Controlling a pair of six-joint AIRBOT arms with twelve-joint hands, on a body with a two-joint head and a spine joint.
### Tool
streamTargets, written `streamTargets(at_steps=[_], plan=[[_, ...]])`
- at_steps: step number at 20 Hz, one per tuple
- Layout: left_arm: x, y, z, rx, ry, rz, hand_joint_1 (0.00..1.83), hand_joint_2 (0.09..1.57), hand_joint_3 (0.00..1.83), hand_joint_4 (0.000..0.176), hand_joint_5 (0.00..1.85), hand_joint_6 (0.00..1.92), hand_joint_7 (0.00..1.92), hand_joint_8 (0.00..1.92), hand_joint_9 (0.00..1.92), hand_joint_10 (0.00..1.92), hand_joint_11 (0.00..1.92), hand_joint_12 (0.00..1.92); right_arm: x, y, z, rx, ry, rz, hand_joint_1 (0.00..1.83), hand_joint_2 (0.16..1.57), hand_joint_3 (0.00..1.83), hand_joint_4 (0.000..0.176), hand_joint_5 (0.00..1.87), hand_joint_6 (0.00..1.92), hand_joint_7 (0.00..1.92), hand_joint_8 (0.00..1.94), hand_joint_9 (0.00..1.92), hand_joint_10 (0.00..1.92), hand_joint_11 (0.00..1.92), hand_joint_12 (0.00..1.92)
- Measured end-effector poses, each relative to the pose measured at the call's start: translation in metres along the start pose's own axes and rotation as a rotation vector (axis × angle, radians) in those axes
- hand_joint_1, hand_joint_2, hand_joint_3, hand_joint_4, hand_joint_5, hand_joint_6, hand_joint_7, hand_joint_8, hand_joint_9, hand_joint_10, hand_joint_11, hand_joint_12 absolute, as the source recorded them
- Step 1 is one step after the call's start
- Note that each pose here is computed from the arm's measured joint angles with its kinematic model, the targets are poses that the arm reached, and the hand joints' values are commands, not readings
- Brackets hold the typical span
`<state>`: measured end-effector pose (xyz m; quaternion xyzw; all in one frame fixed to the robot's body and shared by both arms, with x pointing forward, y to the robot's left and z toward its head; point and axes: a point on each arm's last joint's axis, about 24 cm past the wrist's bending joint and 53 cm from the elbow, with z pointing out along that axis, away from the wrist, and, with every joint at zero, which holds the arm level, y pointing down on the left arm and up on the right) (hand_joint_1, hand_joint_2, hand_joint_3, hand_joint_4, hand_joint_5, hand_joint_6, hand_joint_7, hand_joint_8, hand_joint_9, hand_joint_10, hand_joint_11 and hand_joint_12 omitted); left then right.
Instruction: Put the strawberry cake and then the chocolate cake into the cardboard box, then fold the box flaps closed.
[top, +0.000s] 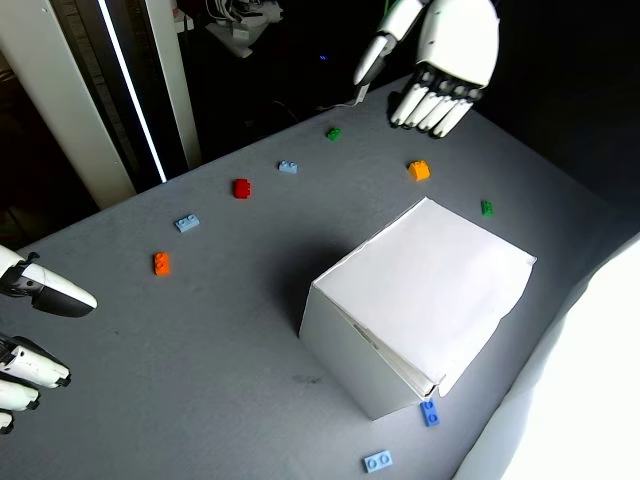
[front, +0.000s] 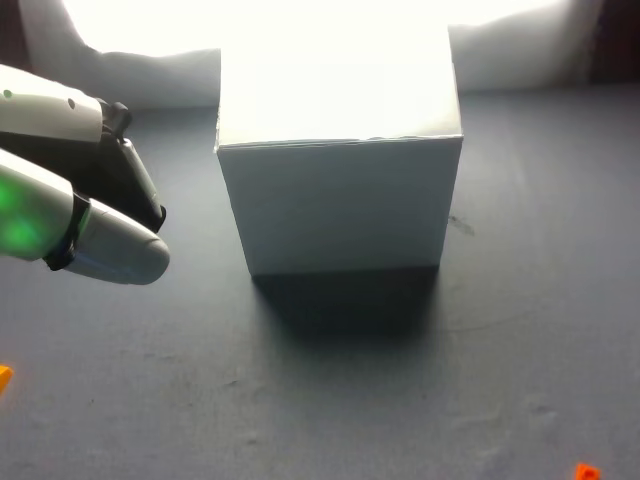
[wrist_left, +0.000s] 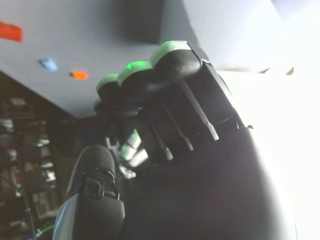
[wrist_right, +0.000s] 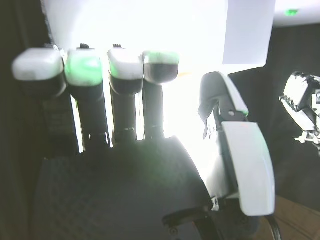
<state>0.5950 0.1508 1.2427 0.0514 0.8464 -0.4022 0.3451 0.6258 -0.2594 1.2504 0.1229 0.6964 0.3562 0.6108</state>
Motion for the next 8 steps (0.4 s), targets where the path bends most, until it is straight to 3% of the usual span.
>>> streamTargets(at_steps=[2, 5, 8], plan=[[-0.0003, -0.0003, -0.0001, 0.001, -0.001, 0.0, 0.15, 1.34, 0.01, 0.0, 0.88, 1.78, 1.03, 1.67, 1.03, 1.85, 0.94, 1.92, -0.0019, -0.0014, -0.0015, 0.004, -0.003, -0.008, 0.04, 1.38, 0.02, 0.0, 1.08, 1.78, 1.24, 1.78, 1.24, 1.92, 1.21, 1.92], [-0.0005, -0.0002, -0.0001, 0.001, -0.002, -0.001, 0.16, 1.35, 0.0, 0.0, 0.9, 1.71, 1.07, 1.64, 1.07, 1.83, 0.95, 1.92, 0.0, -0.0005, -0.002, 0.003, -0.001, -0.011, 0.08, 1.4, 0.02, 0.0, 1.1, 1.8, 1.25, 1.77, 1.25, 1.92, 1.29, 1.92], [-0.0009, -0.0005, -0.0003, 0.004, -0.002, -0.006, 0.16, 1.34, 0.0, 0.0, 0.89, 1.74, 1.08, 1.66, 1.07, 1.87, 0.96, 1.92, 0.0001, -0.001, -0.0031, 0.005, 0.002, -0.025, 0.04, 1.42, 0.03, 0.0, 1.1, 1.78, 1.24, 1.77, 1.24, 1.92, 1.26, 1.92]])
